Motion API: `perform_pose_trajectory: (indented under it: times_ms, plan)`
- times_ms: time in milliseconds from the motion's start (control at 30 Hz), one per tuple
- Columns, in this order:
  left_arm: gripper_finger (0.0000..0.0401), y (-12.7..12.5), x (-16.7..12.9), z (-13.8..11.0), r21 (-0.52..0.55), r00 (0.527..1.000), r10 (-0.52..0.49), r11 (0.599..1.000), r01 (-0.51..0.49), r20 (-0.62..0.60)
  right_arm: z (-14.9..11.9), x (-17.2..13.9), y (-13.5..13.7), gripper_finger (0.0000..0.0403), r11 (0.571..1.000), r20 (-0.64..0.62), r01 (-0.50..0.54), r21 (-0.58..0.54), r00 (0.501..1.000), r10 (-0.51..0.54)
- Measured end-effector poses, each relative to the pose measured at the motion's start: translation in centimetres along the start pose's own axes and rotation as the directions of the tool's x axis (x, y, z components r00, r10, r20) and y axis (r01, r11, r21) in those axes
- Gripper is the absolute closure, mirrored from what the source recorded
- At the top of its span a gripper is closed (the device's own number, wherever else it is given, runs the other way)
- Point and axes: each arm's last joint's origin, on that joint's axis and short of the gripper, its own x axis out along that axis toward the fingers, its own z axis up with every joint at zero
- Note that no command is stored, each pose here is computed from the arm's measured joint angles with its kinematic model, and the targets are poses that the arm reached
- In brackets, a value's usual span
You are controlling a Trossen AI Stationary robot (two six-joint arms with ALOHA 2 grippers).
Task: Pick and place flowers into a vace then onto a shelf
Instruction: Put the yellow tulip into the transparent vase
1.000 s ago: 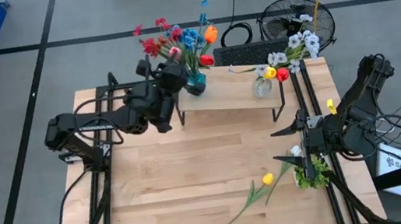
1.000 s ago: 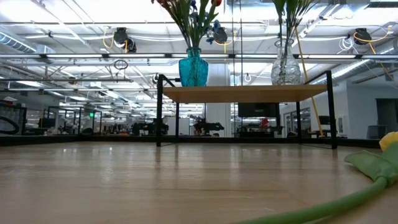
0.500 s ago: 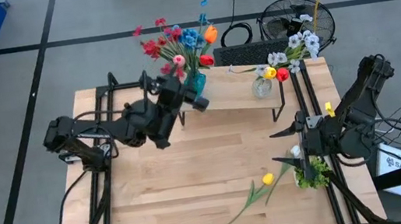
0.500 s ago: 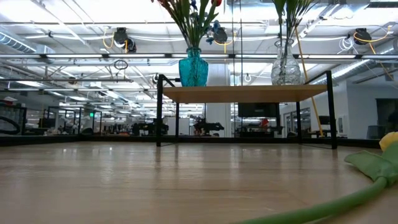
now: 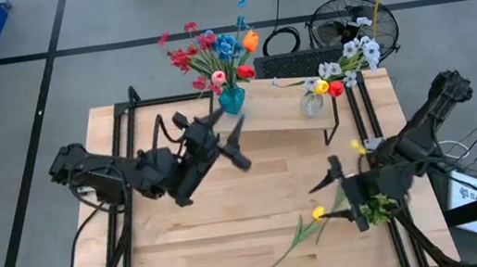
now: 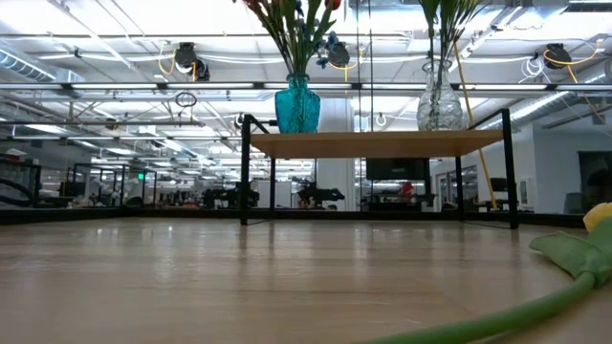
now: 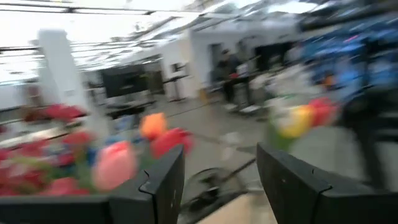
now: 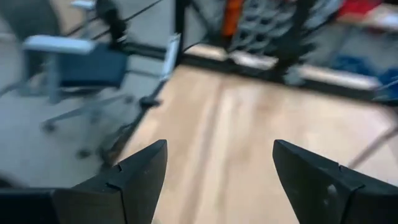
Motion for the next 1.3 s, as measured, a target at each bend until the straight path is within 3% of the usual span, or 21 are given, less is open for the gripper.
perform_pose_trajectory:
  times_ms: [133, 233, 400, 533, 800, 1067, 1167, 1300]
  plan:
    - [0.0196, -1.1, -1.9, 0.6, -0.038, 0.988, -0.147, 0.988, 0.149, 0.053, -0.6, 2.1, -1.0, 0.0119, 0.985, -0.100, -0.172, 0.013, 0.980, 0.173]
    - [0.0196, -1.5, -3.2, 1.2, -0.071, 0.981, -0.176, 0.981, 0.182, 0.079, -1.7, 3.8, -1.6, 0.0119, 0.961, -0.219, -0.277, -0.017, 0.939, 0.267]
    - [0.0196, -2.0, -4.8, 1.6, -0.091, 0.972, -0.216, 0.970, 0.224, 0.092, -5.0, 6.7, -2.1, 0.0122, 0.948, -0.488, -0.316, -0.043, 0.834, 0.257]
    - [0.0196, -2.2, -5.7, 1.8, -0.088, 0.969, -0.231, 0.967, 0.239, 0.089, -7.8, 8.7, -1.7, 0.0133, 0.933, -0.666, -0.359, -0.020, 0.701, 0.255]
    - [0.0196, -2.4, -6.3, 1.8, -0.077, 0.966, -0.244, 0.965, 0.251, 0.089, -11.6, 12.0, -0.9, 0.0148, 0.940, -0.805, -0.342, 0.008, 0.555, 0.209]
    - [0.0196, -2.3, -6.2, 1.8, -0.014, 0.967, -0.241, 0.970, 0.243, 0.088, -14.4, 13.2, -0.8, 0.0150, 0.962, -0.897, -0.274, 0.012, 0.421, 0.132]
    - [0.0196, -2.4, -6.2, 1.8, 0.012, 0.967, -0.241, 0.971, 0.241, 0.088, -14.7, 13.2, -1.0, 0.0167, 0.970, -0.911, -0.242, -0.003, 0.400, 0.097]
    - [0.0196, -2.3, -6.2, 1.8, 0.033, 0.967, -0.241, 0.971, 0.239, 0.088, -14.2, 12.8, -1.2, 0.0223, 0.984, -0.903, -0.178, -0.021, 0.425, 0.058]
